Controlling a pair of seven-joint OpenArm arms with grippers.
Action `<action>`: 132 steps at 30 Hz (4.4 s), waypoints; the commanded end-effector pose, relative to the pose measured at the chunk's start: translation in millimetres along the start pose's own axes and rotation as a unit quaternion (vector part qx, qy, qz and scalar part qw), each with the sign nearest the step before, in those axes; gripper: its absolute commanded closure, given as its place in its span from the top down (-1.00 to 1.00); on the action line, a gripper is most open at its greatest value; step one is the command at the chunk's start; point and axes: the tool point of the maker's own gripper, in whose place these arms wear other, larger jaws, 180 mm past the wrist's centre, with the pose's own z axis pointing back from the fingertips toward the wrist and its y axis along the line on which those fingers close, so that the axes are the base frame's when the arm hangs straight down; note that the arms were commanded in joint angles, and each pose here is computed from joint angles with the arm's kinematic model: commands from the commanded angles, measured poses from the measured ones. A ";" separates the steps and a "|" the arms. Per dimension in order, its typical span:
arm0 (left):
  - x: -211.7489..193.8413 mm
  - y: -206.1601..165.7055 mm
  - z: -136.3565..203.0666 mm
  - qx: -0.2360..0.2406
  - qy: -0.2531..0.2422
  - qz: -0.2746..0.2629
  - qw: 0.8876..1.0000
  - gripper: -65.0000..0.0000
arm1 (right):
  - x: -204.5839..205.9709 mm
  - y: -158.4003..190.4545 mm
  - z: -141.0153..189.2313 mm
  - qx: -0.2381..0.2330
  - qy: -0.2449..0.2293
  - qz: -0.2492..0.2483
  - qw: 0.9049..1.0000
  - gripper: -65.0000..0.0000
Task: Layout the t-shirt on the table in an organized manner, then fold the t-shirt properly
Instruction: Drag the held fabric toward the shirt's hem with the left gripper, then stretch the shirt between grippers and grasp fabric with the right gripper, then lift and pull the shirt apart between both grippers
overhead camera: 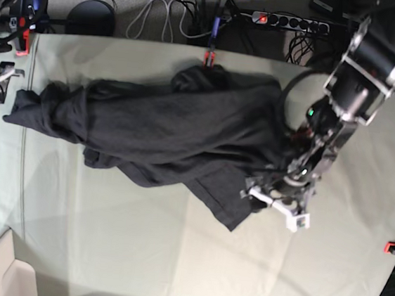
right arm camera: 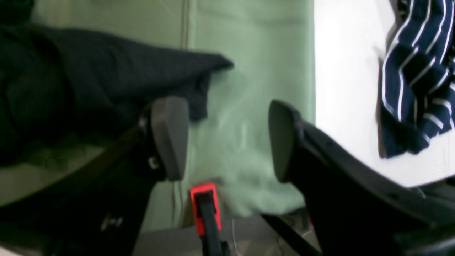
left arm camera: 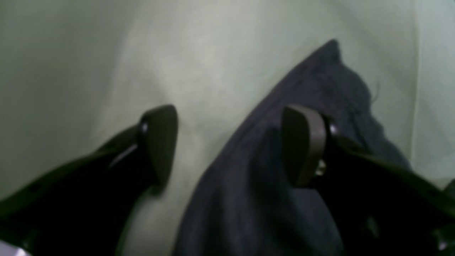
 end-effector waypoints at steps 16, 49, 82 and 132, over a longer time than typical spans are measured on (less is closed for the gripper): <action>-18.4 -49.6 -17.0 -0.027 0.037 -0.066 0.997 0.36 | 19.4 -4.4 1.6 -0.004 -0.032 0.001 0.999 0.11; 233.2 176.9 88.8 0.119 -0.246 0.112 0.955 -1.00 | 9.5 53.9 -4.3 0.061 -0.018 0.019 0.998 0.12; 108.6 271.0 122.0 0.219 -0.168 0.145 0.950 -1.00 | 15.8 351.4 19.4 0.404 -0.018 0.152 0.902 0.12; 225.1 157.2 160.8 0.068 -0.325 0.131 0.934 -0.99 | 166.3 66.2 44.8 0.032 -0.221 0.076 0.972 -1.00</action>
